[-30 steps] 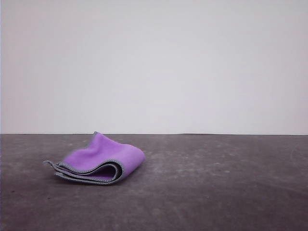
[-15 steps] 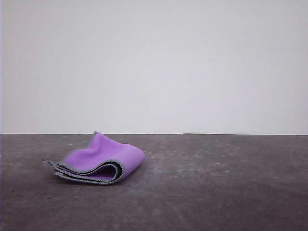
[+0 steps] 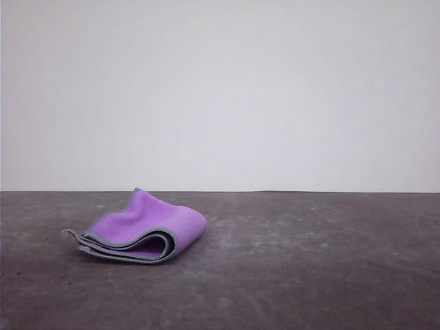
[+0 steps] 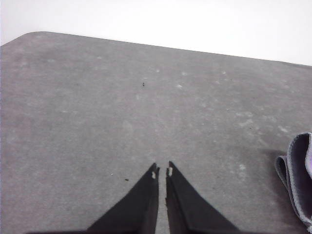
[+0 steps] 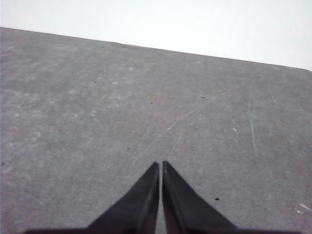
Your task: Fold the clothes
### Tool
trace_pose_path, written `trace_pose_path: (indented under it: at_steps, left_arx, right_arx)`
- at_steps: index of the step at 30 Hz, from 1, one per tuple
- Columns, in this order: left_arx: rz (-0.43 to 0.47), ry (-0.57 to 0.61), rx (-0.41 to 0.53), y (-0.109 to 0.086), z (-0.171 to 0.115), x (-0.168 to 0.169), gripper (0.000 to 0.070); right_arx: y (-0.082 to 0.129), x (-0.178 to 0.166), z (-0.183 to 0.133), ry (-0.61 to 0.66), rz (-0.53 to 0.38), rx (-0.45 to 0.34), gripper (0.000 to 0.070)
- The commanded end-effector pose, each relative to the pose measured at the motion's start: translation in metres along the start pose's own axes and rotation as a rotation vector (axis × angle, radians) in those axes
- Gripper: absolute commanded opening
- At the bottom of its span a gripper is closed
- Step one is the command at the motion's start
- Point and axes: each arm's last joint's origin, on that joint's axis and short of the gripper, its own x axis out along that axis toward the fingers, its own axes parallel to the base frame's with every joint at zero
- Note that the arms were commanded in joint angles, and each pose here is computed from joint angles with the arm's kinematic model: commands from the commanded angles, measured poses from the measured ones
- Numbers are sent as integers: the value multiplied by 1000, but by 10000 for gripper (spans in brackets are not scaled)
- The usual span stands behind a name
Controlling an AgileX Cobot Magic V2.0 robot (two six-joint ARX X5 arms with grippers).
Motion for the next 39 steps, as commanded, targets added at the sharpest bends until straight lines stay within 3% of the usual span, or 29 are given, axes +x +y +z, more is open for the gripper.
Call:
trace_pose_path:
  at_steps: [1, 39]
  left_arx:
    - [7, 35, 16, 1, -6, 1, 16]
    - [7, 35, 16, 1, -6, 1, 16]
  right_arx:
    - [0, 0, -1, -8, -2, 17, 3]
    - [0, 0, -1, -8, -2, 17, 3]
